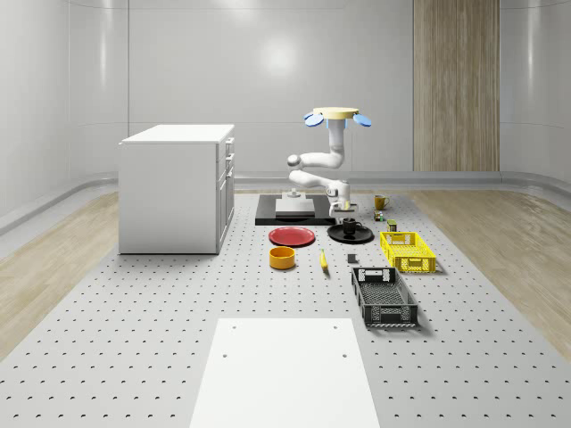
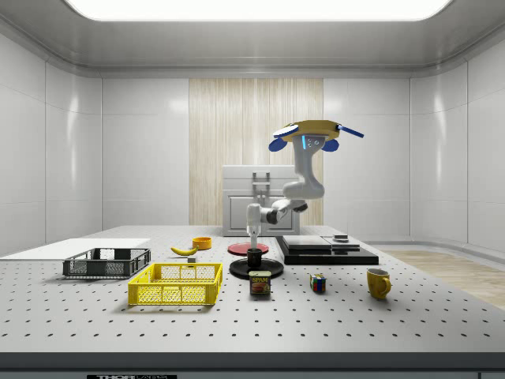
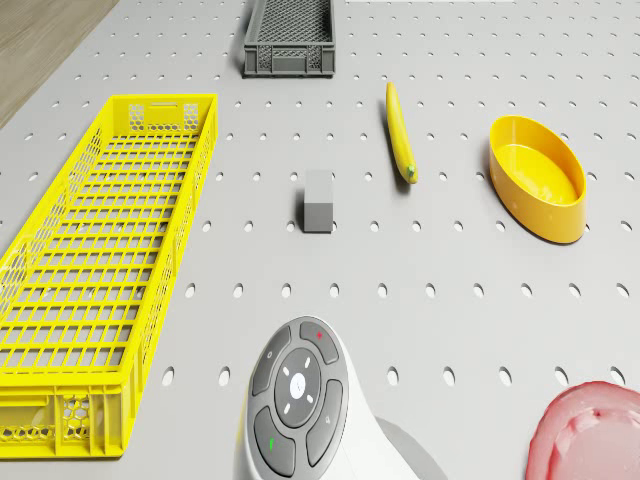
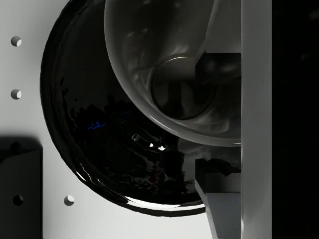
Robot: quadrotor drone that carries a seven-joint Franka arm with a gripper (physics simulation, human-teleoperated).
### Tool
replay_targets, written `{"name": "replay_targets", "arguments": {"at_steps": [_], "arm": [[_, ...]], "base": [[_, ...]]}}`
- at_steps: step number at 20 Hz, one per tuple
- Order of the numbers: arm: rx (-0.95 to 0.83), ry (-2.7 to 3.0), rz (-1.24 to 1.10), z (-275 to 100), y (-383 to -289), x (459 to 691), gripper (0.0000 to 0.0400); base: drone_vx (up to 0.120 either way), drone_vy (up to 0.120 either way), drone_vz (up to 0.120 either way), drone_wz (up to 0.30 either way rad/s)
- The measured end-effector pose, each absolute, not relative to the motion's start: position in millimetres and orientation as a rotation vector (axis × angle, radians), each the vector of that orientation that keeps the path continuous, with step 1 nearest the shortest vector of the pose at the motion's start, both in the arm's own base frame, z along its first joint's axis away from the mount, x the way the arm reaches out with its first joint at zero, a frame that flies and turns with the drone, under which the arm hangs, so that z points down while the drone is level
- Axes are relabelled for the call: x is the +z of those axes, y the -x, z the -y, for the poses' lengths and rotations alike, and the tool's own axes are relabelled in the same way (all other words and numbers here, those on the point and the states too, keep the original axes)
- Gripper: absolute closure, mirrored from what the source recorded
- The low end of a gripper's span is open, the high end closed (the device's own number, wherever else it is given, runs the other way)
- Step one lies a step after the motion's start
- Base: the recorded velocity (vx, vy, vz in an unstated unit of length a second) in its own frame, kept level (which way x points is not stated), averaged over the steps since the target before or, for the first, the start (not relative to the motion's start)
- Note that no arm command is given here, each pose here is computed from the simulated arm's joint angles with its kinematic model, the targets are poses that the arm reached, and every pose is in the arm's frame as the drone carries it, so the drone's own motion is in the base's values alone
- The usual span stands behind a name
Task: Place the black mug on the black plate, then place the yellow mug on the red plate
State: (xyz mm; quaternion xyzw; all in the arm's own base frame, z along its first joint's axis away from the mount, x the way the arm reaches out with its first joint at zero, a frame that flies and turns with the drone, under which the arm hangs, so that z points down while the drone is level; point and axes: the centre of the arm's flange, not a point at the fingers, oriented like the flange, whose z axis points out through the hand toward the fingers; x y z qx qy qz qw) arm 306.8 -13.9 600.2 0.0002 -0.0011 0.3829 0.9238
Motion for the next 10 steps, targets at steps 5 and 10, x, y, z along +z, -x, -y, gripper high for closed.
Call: {"name": "replay_targets", "arguments": {"at_steps": [5,10], "arm": [[0.786,0.0,0.002,14,-306.8,589,0.0037],[0.786,0.0,0.002,14,-306.8,584,0.0011]], "base": [[0.0,0.0,0.056,0.0],[0.0,0.0,0.12,0.0]]}}
